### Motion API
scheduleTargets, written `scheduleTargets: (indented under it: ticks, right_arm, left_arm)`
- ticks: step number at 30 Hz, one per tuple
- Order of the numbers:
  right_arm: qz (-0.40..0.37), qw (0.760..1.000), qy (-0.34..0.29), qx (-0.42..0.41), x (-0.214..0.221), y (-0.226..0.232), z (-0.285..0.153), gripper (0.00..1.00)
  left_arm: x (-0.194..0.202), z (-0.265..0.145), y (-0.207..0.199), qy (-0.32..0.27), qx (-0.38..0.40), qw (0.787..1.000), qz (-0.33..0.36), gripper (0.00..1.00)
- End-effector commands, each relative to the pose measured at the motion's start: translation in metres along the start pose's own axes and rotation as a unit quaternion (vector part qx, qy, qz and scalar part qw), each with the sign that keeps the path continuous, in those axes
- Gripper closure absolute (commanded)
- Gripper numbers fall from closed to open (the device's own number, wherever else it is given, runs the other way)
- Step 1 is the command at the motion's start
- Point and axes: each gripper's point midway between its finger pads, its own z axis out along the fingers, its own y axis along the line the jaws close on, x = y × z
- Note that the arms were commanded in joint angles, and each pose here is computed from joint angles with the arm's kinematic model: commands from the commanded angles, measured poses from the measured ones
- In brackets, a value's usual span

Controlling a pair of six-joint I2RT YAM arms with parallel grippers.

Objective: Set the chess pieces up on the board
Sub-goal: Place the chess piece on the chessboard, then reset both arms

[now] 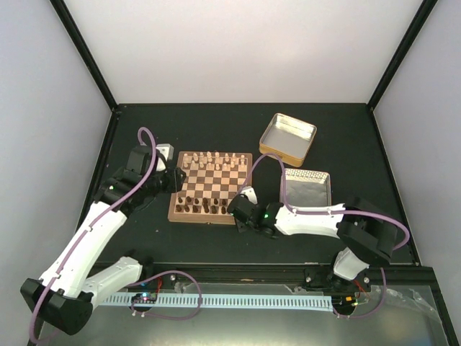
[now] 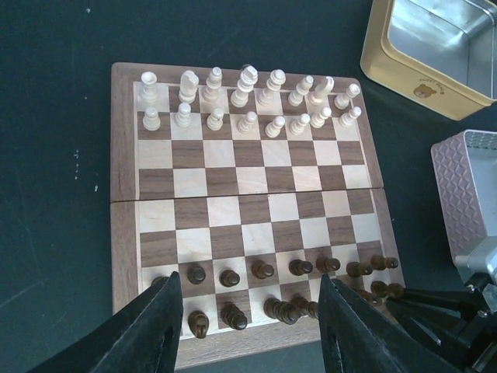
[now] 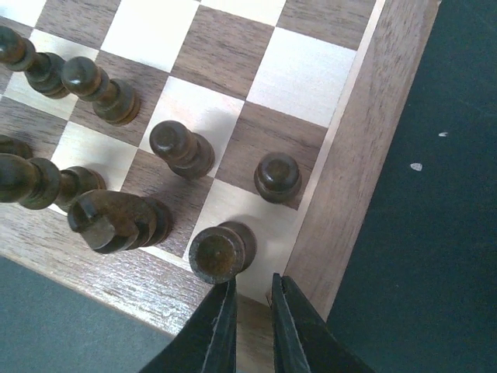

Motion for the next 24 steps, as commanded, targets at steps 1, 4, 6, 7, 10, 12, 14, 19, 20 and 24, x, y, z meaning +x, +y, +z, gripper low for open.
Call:
scheduleTargets:
  ticks: [1, 4, 6, 7, 10, 12, 14, 19, 20, 24]
  right_arm:
    - [0.003, 1.0, -0.024, -0.014, -0.013, -0.001, -0.018, 0.85]
    - [0.004, 0.998, -0.049, -0.029, -0.02, -0.006, -0.039, 0.81]
    - [0.011, 0.997, -0.072, -0.031, -0.027, -0.014, -0.056, 0.77]
    - [0.016, 0.996, -0.087, -0.03, -0.032, -0.019, -0.066, 0.75]
    - [0.034, 0.991, -0.132, -0.005, -0.048, -0.043, -0.1, 0.67]
    - [0.051, 0.984, -0.169, 0.018, -0.06, -0.065, -0.13, 0.61]
    - [0.061, 0.977, -0.196, 0.053, -0.065, -0.091, -0.157, 0.54]
    - [0.094, 0.947, -0.294, 0.086, -0.083, -0.143, -0.235, 0.34]
    - [0.094, 0.942, -0.311, 0.08, -0.085, -0.149, -0.249, 0.33]
    - [0.096, 0.923, -0.367, 0.059, -0.091, -0.167, -0.296, 0.23]
  left_arm:
    - [-0.011, -0.012, 0.002, -0.033, -0.004, 0.999, -0.008, 0.5]
    - [-0.014, -0.023, 0.003, -0.053, -0.004, 0.999, -0.007, 0.48]
    - [-0.017, -0.034, 0.003, -0.074, -0.003, 0.997, -0.004, 0.46]
    - [-0.019, -0.039, 0.004, -0.087, -0.003, 0.996, -0.003, 0.45]
    - [-0.023, -0.061, 0.009, -0.135, -0.007, 0.991, -0.001, 0.42]
    - [-0.026, -0.078, 0.012, -0.169, -0.011, 0.986, 0.002, 0.37]
    - [-0.028, -0.101, 0.016, -0.214, -0.011, 0.977, 0.007, 0.27]
    - [-0.029, -0.15, 0.022, -0.299, -0.013, 0.954, 0.019, 0.01]
    - [-0.029, -0.159, 0.026, -0.313, -0.02, 0.95, 0.013, 0.01]
    - [-0.027, -0.192, 0.042, -0.351, -0.05, 0.935, -0.007, 0.01]
